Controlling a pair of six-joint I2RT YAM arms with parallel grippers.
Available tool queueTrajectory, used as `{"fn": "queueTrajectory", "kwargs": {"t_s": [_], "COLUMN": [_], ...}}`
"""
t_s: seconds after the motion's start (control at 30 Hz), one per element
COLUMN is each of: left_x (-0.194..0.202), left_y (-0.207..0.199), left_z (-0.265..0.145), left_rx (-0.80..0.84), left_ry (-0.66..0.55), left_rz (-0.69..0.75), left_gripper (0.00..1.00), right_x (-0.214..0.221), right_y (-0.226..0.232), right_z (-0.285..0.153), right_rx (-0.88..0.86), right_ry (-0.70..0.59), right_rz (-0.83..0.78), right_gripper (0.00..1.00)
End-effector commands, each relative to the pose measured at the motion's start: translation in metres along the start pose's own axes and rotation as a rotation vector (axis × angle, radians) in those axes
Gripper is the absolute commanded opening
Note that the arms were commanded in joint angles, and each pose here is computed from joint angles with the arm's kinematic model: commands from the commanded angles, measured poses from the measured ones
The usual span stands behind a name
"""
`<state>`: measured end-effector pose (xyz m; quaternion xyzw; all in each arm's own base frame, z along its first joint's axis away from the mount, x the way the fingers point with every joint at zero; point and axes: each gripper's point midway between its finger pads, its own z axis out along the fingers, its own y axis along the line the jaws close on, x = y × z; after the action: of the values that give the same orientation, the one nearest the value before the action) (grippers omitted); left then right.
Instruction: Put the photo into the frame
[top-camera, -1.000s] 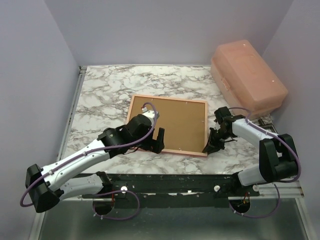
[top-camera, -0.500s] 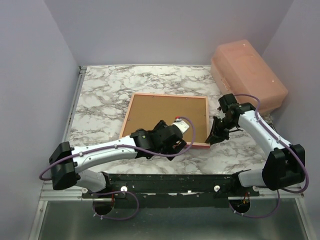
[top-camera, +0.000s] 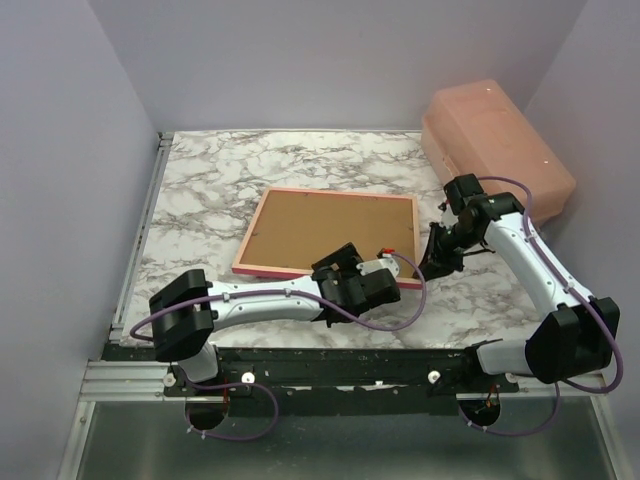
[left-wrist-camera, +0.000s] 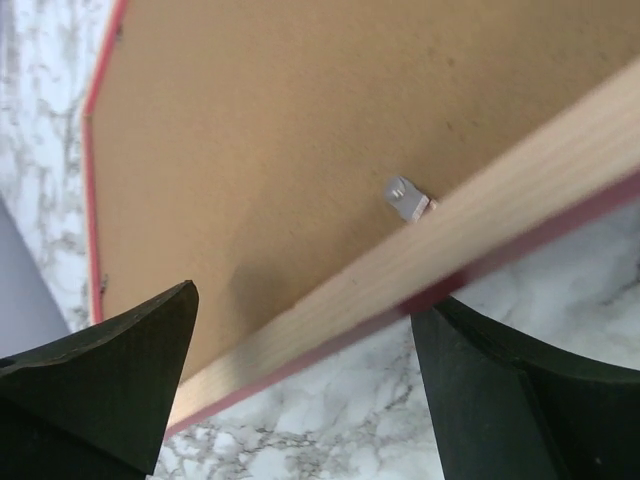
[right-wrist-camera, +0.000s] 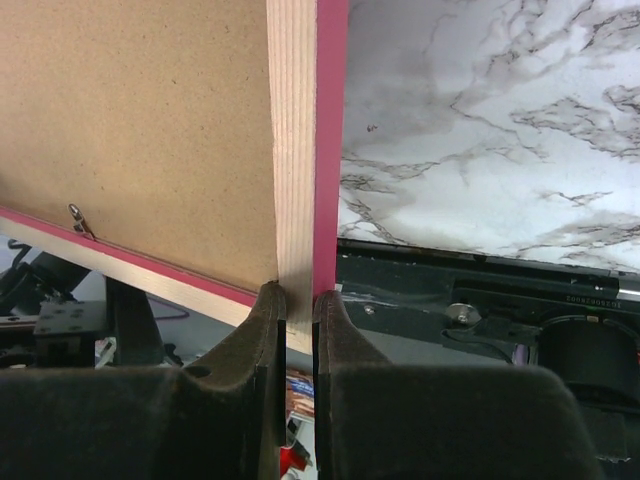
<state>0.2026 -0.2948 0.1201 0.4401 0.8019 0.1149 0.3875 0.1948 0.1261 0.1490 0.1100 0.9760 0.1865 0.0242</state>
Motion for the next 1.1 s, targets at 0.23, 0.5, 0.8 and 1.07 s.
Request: {"fn": "queueTrajectory", "kwargs": {"t_s": [0.23,0.5,0.8,1.07], "left_x": [-0.019,-0.027,-0.036,-0.037], "left_y": [0.043,0.070,0.100,0.106], "left_z": [-0.003,-0.021,-0.065,-0.104], "left_rx": [-0.265,-0.358,-0.358,-0.237], "left_ry": [-0.015,-0.043,-0.102,-0.159], "left_rz": [0.063,0.065,0.062,0.017], "left_gripper": [0.50,0.23,0.17,0.15], "right_x": [0.013,0.000,-0.046,-0.075], "right_y": [0.022,0.036,0.081,0.108], "right_z": [-0.022,-0.038,-0.118,-0.177], "right_rx": [-0.128,-0.174,-0.308,-0.386], "right_ry": [0.012,-0.066,-0.457,-0.791], "right_rz": [-0.055,-0.083,-0.226,-0.447], "right_gripper": [0.05,0.42,0.93,1.00]}}
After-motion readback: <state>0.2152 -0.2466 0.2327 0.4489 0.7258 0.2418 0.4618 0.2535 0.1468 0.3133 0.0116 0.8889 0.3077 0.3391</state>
